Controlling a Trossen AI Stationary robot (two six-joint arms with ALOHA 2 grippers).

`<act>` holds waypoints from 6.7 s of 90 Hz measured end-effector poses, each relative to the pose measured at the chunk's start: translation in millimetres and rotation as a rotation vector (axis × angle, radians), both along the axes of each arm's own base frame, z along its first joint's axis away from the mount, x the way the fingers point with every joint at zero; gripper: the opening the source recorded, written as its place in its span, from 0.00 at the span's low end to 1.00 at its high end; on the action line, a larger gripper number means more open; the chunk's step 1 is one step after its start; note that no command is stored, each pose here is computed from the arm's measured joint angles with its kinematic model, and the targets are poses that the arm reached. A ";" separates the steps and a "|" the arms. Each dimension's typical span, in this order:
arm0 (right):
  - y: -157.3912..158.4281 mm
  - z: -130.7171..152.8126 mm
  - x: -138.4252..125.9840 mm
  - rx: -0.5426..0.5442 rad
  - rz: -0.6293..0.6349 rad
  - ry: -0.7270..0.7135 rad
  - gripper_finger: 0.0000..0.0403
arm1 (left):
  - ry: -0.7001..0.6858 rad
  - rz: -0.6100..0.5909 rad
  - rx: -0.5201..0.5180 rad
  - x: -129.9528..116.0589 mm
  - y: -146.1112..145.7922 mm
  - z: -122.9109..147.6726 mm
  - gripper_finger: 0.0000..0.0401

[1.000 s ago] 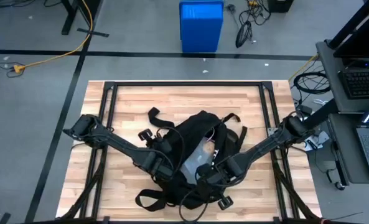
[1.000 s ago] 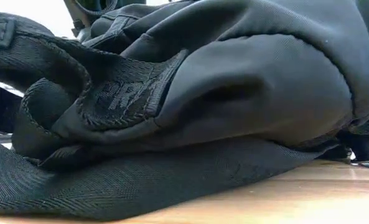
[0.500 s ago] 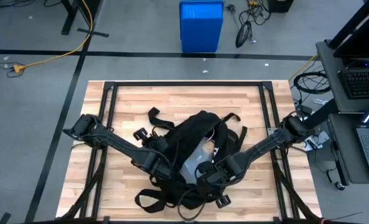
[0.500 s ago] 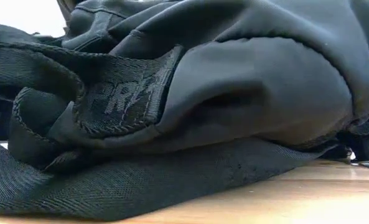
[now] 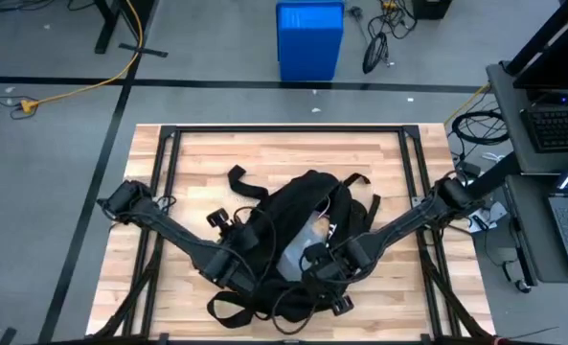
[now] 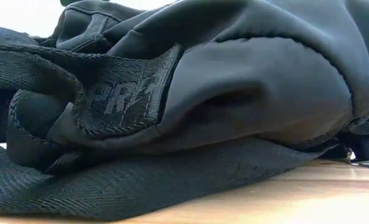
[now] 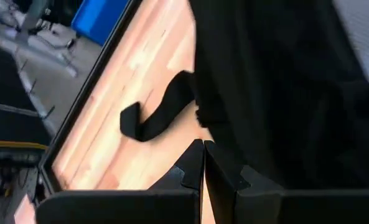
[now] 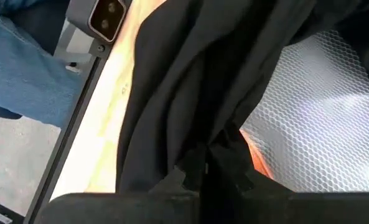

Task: Unpack backpack
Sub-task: Remove the charger cable from the black backpack

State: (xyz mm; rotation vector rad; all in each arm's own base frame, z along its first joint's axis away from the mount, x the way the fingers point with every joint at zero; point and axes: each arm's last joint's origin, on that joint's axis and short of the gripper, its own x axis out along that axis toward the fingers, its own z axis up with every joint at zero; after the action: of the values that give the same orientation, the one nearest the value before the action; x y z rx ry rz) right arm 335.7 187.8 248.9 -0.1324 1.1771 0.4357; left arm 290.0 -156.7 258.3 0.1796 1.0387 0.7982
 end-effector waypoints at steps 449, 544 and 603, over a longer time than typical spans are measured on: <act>-22.8 25.8 13.4 -0.353 -0.230 -0.207 0.02 | 0.149 -0.014 0.096 10.8 6.7 -49.4 0.02; -68.5 19.3 19.9 -0.543 -0.369 -0.143 0.33 | 0.162 -0.042 0.121 11.3 7.2 -48.8 0.02; -71.3 -15.1 50.6 -0.407 -0.325 -0.117 0.33 | 0.168 -0.055 0.125 11.8 7.0 -48.7 0.02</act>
State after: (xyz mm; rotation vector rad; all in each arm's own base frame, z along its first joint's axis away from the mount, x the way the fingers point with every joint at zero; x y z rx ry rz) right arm 386.3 116.5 233.7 -0.3089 1.1352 -0.1005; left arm 301.8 -149.6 209.6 0.3860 1.1374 0.8085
